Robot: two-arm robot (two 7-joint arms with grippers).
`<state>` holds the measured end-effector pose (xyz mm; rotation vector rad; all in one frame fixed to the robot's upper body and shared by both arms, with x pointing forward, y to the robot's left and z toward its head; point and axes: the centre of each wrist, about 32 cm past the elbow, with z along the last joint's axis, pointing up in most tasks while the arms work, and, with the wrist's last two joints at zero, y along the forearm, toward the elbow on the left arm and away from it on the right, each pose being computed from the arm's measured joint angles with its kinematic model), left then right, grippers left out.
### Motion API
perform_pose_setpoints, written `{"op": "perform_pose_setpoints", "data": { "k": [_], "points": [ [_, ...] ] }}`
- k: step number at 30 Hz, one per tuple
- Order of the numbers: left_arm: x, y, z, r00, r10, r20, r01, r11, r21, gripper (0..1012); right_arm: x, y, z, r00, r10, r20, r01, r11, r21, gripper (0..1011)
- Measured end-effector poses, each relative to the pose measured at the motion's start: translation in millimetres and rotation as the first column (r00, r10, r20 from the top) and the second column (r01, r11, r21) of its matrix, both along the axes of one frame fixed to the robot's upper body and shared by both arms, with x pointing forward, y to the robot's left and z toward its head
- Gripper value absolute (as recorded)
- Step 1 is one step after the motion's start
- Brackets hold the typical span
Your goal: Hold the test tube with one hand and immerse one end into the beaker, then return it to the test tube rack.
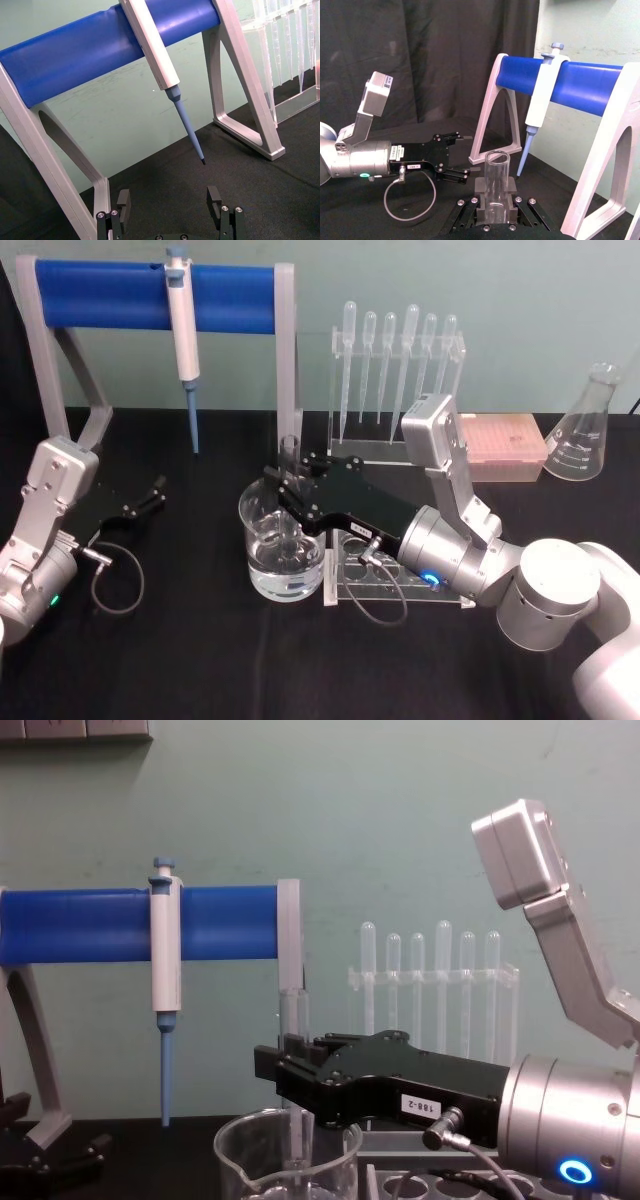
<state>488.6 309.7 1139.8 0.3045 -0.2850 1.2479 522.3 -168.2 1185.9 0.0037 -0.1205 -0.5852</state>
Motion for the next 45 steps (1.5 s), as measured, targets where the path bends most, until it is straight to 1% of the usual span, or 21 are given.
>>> {"op": "perform_pose_setpoints", "data": {
  "k": [45],
  "points": [
    [0.0, 0.0, 0.0, 1.0000, 0.000, 0.000, 0.000, 1.0000, 0.000, 1000, 0.0, 0.0, 0.0, 1.000, 0.000, 0.000, 0.000, 1.000, 0.000, 236]
  ]
}}
